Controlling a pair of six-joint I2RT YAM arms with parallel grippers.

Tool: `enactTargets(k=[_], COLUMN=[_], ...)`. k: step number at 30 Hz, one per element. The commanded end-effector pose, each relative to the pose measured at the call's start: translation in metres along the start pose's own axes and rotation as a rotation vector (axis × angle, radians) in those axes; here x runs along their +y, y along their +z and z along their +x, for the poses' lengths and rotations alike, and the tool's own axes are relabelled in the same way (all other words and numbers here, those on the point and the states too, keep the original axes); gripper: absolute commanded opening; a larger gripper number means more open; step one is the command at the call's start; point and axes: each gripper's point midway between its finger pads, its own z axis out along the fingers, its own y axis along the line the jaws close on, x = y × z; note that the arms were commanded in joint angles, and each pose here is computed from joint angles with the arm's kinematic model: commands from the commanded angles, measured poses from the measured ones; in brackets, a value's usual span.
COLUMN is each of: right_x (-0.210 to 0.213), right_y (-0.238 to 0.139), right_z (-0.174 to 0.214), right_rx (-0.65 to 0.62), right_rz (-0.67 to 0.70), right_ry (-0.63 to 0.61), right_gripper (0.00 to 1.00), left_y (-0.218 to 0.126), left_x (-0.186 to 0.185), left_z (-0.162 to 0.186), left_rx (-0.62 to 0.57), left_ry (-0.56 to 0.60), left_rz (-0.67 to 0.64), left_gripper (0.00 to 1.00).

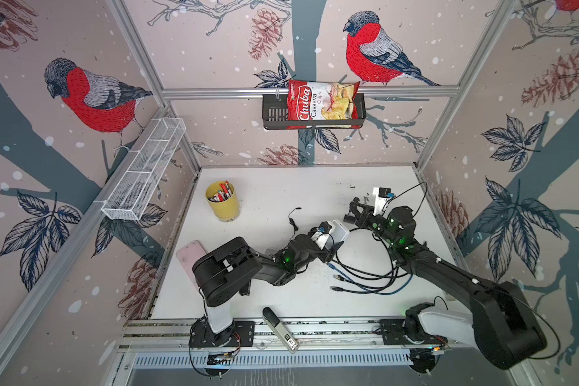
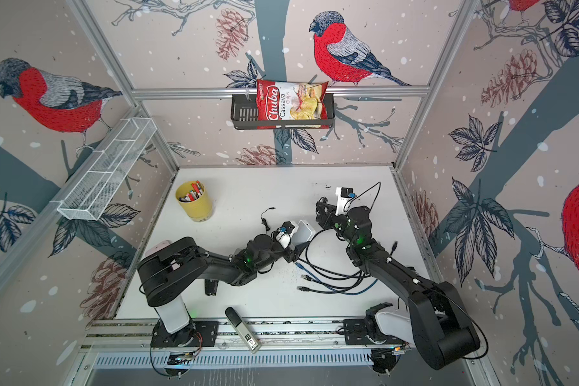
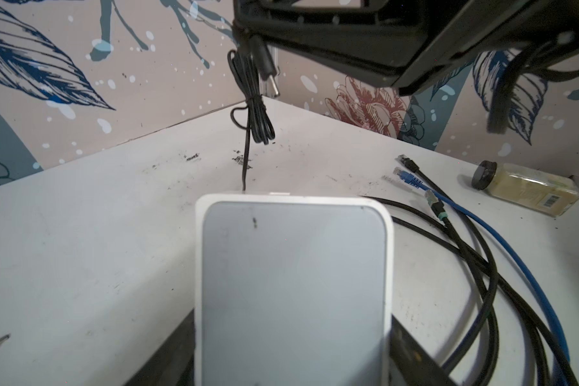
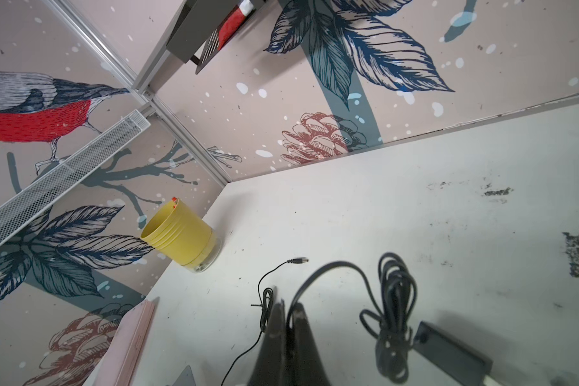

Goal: Insert the plug into the switch port
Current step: 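Lift router upright with left gripper while right gripper carries plug toward it, then align the barrel plug tip above the router's top port with right gripper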

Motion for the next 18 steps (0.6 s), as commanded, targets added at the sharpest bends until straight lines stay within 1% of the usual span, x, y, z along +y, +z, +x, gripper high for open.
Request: enactTargets(k=[1, 10, 14, 18], right_x=[0.017, 0.028, 0.036, 0.042], right_y=[-0.003, -0.015, -0.021, -0.026], right_z=[-0.01, -0.001, 0.002, 0.003], right_rx=[-0.044, -0.059, -0.061, -0.065], right_rz=[-0.068, -0.133, -0.169, -0.188], right_ry=[-0.055, -0.064, -0.075, -0.082], right_gripper=[0.03, 0.02, 0.02, 0.02], left_y=[-0.007, -0.031, -0.029, -0.026], left_x=[-0.006, -0.017, -0.019, -0.017], left_z=[-0.035, -0.045, -0.043, -0.043], left_rx=[-0.181, -0.361, -0.359, -0.355], left_ry=[0.063, 0.119, 0.117, 0.113], left_rz=[0.021, 0.071, 0.082, 0.066], left_gripper=[0.23, 0.2, 0.17, 0.16])
